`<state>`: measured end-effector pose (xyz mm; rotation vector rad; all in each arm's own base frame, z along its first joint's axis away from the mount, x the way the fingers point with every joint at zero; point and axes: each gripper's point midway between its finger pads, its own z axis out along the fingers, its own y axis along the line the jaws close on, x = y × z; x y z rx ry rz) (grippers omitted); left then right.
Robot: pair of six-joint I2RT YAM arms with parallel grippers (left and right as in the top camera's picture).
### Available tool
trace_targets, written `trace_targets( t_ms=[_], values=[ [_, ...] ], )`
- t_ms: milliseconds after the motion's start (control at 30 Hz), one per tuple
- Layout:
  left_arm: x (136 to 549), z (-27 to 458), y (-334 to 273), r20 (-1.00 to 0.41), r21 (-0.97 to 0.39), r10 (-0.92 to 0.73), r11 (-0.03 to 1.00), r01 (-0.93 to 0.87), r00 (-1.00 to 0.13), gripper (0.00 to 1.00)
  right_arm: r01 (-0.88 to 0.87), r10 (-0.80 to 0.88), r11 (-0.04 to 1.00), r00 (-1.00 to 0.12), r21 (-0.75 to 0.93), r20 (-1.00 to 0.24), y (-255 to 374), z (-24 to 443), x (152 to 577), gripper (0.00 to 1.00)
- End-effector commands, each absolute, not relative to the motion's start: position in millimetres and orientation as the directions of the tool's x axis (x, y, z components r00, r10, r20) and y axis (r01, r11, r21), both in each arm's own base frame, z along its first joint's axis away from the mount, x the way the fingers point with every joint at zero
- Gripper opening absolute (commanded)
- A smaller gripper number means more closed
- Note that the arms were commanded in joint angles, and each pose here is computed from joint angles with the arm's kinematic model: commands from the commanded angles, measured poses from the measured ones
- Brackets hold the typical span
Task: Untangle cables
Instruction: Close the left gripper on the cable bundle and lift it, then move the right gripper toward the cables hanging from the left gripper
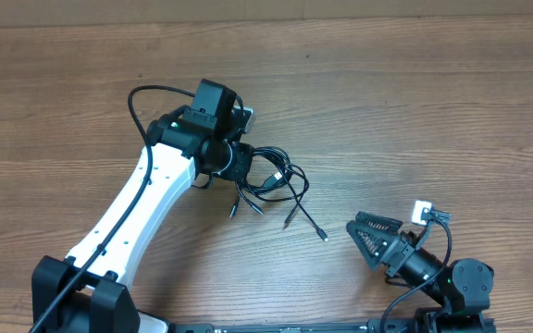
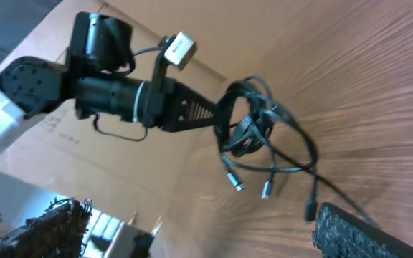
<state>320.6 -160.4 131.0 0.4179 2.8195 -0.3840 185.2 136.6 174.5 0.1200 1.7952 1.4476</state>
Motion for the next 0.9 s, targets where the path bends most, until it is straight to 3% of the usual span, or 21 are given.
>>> trace_targets(
  t_ms=[0, 67, 433, 667, 867],
  values=[
    [317.7, 130.3, -163.5, -0.295, -0.232, 0.252, 0.917, 0.325, -0.922, 0.04, -0.414, 0.489, 0.310, -0.702, 0.856, -0.517, 143.7, 172.1, 177.2, 1.00],
    [316.8, 129.1, -163.1, -0.291, -0.231, 0.252, 0.917, 0.324, -0.923, 0.04, -0.455, 0.467, 0.344, -0.676, 0.821, -0.570, 143.6, 170.9, 177.3, 1.00],
    [311.8, 129.8, -170.9, -0.285, -0.277, 0.264, 0.898, 0.343, -0.921, 0.04, -0.418, 0.477, 0.332, -0.699, 0.846, -0.533, 143.3, 182.1, 178.2, 1.00],
    [298.9, 136.7, -192.8, -0.340, -0.342, 0.433, 0.770, 0.539, -0.835, 0.04, -0.289, 0.505, 0.539, -0.641, 0.791, -0.578, 119.7, 155.2, 210.5, 1.00],
    [292.6, 140.8, -201.3, -0.380, -0.363, 0.504, 0.690, 0.627, -0.775, 0.04, -0.349, 0.399, 0.594, -0.655, 0.725, -0.642, 124.7, 162.3, 220.7, 1.00]
  ],
)
